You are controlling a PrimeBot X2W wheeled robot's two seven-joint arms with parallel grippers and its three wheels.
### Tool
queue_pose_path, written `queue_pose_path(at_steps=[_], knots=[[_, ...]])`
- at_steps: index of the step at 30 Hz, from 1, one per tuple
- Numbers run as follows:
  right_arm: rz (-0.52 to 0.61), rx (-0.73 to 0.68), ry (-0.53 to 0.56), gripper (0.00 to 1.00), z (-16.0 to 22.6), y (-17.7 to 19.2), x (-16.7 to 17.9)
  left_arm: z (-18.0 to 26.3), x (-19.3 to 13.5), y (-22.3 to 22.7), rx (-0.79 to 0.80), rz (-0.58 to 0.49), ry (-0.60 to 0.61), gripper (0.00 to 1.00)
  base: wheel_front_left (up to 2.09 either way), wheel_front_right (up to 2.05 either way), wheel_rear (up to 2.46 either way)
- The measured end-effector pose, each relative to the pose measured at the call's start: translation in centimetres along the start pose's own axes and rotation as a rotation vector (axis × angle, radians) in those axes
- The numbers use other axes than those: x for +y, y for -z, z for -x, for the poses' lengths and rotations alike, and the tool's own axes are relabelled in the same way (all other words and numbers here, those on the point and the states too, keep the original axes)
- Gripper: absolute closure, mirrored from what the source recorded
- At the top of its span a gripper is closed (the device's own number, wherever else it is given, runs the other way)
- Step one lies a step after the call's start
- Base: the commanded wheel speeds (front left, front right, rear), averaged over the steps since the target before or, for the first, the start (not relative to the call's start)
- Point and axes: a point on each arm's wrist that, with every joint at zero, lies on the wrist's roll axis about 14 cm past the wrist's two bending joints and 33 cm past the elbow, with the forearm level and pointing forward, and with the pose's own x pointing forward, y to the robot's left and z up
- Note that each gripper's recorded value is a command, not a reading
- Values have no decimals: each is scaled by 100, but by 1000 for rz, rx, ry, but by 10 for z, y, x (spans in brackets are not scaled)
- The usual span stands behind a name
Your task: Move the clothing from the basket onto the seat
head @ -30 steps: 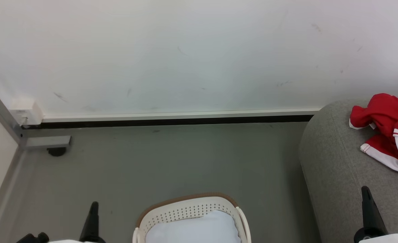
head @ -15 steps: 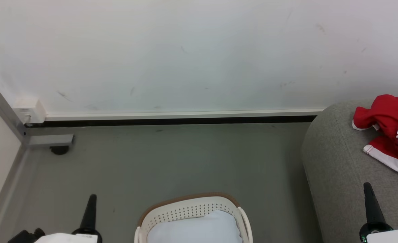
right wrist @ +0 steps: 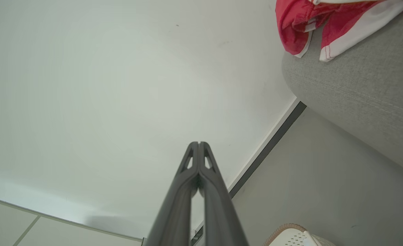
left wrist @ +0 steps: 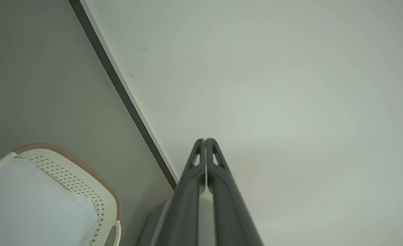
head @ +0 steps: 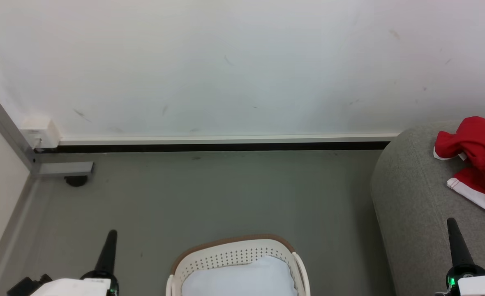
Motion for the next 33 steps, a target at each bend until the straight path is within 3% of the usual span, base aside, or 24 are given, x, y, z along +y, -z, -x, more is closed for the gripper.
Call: queue_pose_path(at_steps=[33], knots=[[-266,31,3,100,-12,2,10,-4,-16,-16,-5,251,58,100,0,0,0]])
